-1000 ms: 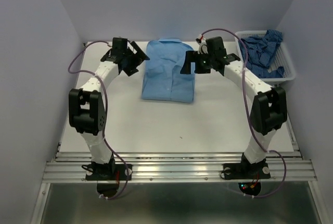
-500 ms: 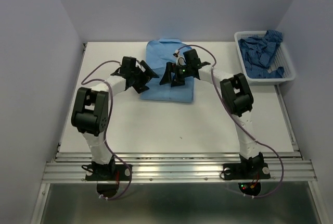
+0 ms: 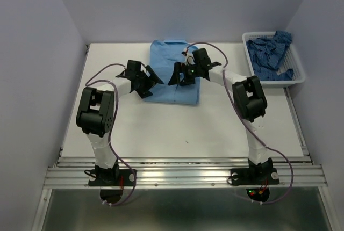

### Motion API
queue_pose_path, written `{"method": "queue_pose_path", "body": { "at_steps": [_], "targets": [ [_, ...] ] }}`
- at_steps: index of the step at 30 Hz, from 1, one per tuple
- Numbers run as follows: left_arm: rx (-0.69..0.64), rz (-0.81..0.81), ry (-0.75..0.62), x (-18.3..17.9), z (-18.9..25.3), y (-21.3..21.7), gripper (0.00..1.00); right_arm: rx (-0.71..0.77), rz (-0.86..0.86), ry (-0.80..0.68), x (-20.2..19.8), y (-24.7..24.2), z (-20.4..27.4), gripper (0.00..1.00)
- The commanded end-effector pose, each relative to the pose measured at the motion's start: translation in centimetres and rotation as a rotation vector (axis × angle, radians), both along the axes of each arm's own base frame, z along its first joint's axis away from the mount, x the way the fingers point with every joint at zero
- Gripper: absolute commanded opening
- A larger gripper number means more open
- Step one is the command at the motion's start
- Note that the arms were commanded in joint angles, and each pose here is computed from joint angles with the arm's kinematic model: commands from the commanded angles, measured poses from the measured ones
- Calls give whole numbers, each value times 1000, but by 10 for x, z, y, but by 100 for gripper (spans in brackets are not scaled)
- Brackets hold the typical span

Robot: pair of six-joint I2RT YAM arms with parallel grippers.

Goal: Fold and stack the long sleeve shirts
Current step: Fold the shirt

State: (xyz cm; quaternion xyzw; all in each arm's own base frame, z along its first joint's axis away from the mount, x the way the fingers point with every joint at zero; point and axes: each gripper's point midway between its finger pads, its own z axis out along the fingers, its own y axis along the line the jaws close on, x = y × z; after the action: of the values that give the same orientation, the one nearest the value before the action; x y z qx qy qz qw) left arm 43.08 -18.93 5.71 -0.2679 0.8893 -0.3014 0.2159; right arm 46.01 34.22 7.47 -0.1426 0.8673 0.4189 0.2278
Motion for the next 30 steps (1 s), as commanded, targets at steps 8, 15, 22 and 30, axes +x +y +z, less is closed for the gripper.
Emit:
{"method": "queue_pose_path", "body": {
  "at_steps": [8, 15, 22, 30],
  "targets": [
    [178, 68, -59, -48, 51, 48, 99, -454, 408, -618, -65, -43, 72, 100],
    [45, 68, 26, -88, 21, 21, 99, -726, 196, -684, -50, -59, 61, 100],
    [-48, 47, 16, -121, 23, -35, 99, -568, -51, -665, 35, -66, 95, 100],
    [-78, -14, 40, -126, 8, -58, 99, -501, -45, -513, 109, -54, 12, 100]
  ]
}}
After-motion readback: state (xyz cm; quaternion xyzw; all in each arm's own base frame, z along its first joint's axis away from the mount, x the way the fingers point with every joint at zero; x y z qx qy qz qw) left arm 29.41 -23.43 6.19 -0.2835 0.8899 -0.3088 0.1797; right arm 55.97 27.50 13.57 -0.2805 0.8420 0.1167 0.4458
